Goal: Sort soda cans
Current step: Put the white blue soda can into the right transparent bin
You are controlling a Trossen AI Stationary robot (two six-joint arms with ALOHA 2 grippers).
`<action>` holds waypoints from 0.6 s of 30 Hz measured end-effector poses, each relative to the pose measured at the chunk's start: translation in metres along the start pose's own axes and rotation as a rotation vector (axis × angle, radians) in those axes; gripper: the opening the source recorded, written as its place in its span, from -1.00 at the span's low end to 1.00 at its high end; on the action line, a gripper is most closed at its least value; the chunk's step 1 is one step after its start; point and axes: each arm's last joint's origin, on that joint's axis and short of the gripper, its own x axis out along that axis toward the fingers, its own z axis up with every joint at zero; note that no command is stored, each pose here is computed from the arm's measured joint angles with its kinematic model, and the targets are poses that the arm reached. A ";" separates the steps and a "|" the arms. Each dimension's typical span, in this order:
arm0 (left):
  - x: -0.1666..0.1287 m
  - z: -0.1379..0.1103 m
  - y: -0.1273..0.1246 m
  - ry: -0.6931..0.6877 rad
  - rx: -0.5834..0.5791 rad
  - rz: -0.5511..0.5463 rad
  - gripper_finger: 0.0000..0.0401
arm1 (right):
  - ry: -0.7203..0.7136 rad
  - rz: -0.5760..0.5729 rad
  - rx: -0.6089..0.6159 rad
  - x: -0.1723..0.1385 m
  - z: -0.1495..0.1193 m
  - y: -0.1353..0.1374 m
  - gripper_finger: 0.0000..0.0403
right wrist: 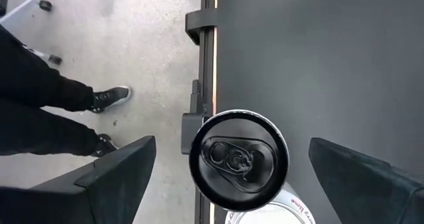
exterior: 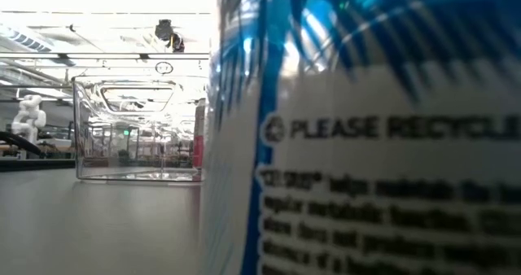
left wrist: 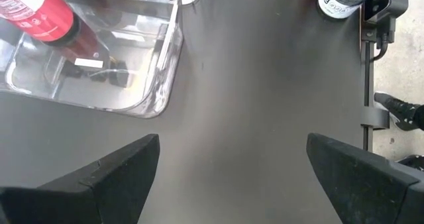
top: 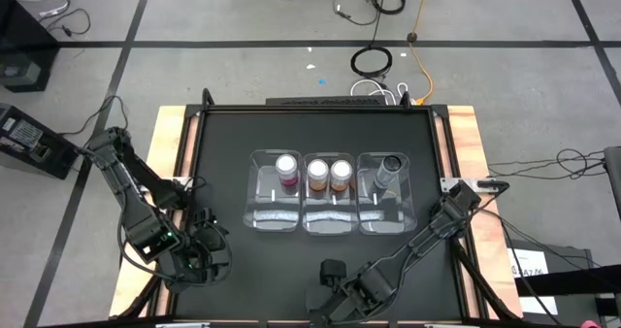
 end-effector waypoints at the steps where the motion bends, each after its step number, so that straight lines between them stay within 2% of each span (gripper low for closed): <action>1: 0.000 0.000 0.000 0.000 0.003 0.000 0.94 | 0.000 0.000 0.000 0.000 0.000 0.000 0.93; 9: 0.000 0.000 0.000 -0.001 0.023 0.000 0.94 | 0.012 -0.009 -0.015 0.006 -0.001 0.000 0.93; 18: 0.000 0.000 0.000 -0.002 0.023 0.001 0.94 | 0.074 -0.035 -0.016 0.031 -0.003 -0.006 0.93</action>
